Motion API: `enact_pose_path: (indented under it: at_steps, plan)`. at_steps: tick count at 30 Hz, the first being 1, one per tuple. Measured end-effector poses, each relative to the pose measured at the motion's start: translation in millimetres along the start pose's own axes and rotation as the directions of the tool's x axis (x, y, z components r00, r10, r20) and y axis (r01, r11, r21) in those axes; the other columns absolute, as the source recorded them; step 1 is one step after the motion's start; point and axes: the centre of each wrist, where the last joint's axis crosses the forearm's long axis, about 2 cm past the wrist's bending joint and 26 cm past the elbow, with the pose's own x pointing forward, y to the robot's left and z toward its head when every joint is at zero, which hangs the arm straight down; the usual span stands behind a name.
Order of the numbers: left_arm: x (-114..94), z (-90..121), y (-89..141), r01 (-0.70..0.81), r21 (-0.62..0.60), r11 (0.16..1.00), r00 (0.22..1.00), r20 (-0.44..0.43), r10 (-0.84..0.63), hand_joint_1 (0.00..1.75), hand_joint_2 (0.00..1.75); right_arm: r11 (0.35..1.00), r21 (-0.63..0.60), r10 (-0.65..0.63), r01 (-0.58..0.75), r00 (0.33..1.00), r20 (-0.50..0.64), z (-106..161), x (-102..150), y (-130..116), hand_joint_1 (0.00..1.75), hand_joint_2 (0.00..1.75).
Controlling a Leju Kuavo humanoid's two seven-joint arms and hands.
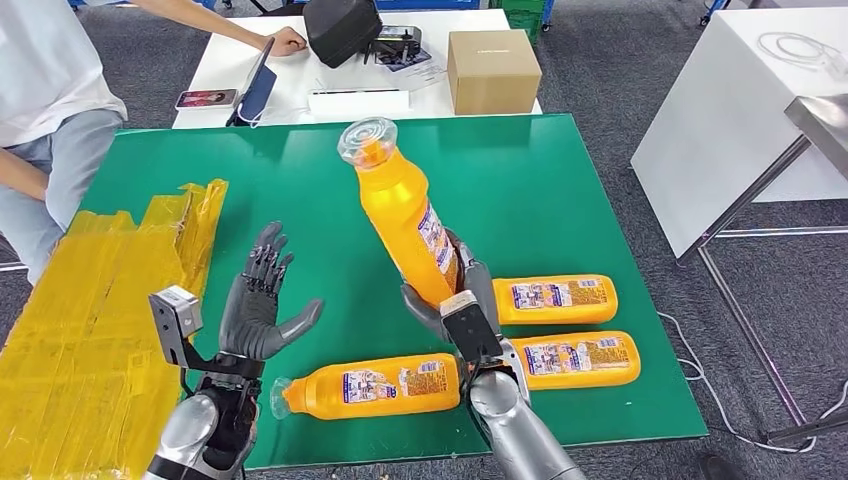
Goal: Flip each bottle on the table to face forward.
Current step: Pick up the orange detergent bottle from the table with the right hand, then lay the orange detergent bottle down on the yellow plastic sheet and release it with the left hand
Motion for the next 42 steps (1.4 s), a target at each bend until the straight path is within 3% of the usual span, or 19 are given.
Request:
enact_pose_path:
  at_steps: [16,31,42]
  plan:
    - [3.7,-6.8,-8.5,-0.027,-0.075,0.997,1.000,0.010,0.028,0.00,1.75,0.994,0.099,-0.055,0.052,0.998,0.025,5.0,9.0,15.9,1.75,1.75]
    - [6.4,-13.2,-14.4,-0.087,-0.127,0.988,0.996,0.014,0.089,0.00,1.75,0.938,0.347,0.016,-0.012,1.000,-0.009,12.7,1.2,52.4,1.75,1.75]
    - [6.6,-13.3,-14.9,-0.124,-0.151,0.981,0.992,0.003,0.126,0.00,1.75,0.913,0.406,0.039,-0.031,0.999,-0.011,15.9,-2.0,60.0,1.74,1.75]
